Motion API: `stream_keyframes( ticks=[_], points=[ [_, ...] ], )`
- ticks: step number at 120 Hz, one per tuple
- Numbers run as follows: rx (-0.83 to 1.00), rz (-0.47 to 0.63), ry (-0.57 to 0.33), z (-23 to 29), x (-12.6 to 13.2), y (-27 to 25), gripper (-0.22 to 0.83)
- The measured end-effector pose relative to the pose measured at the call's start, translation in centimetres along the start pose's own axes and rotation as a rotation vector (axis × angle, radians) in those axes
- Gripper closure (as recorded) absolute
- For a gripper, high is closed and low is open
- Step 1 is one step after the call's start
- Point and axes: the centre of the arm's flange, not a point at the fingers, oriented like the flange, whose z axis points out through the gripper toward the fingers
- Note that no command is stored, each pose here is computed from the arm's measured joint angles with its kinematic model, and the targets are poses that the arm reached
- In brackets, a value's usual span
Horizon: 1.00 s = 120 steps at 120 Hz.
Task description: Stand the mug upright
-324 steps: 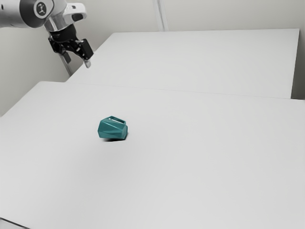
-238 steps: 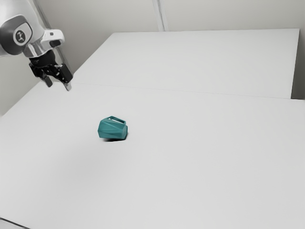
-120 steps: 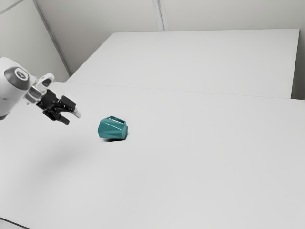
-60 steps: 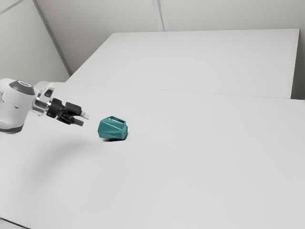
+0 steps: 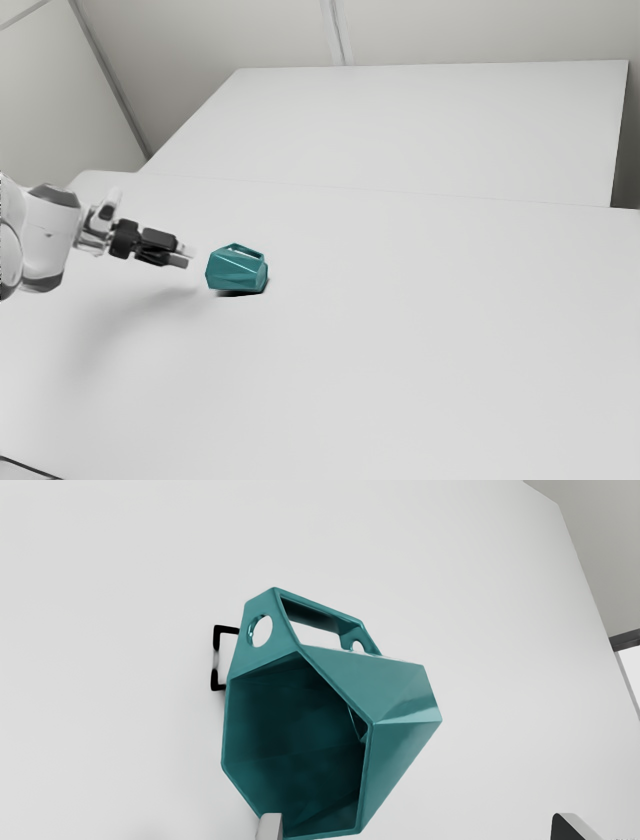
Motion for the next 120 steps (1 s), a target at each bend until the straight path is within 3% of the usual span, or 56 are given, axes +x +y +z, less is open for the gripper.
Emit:
stream_keyframes(
  ticks=[103, 120],
  points=[
    [-0.094, 0.120, -0.013, 6.0, 1.7, -1.8, 0.02],
    [-0.102, 0.126, -0.010, 6.6, 1.8, -1.8, 0.06]
  ],
)
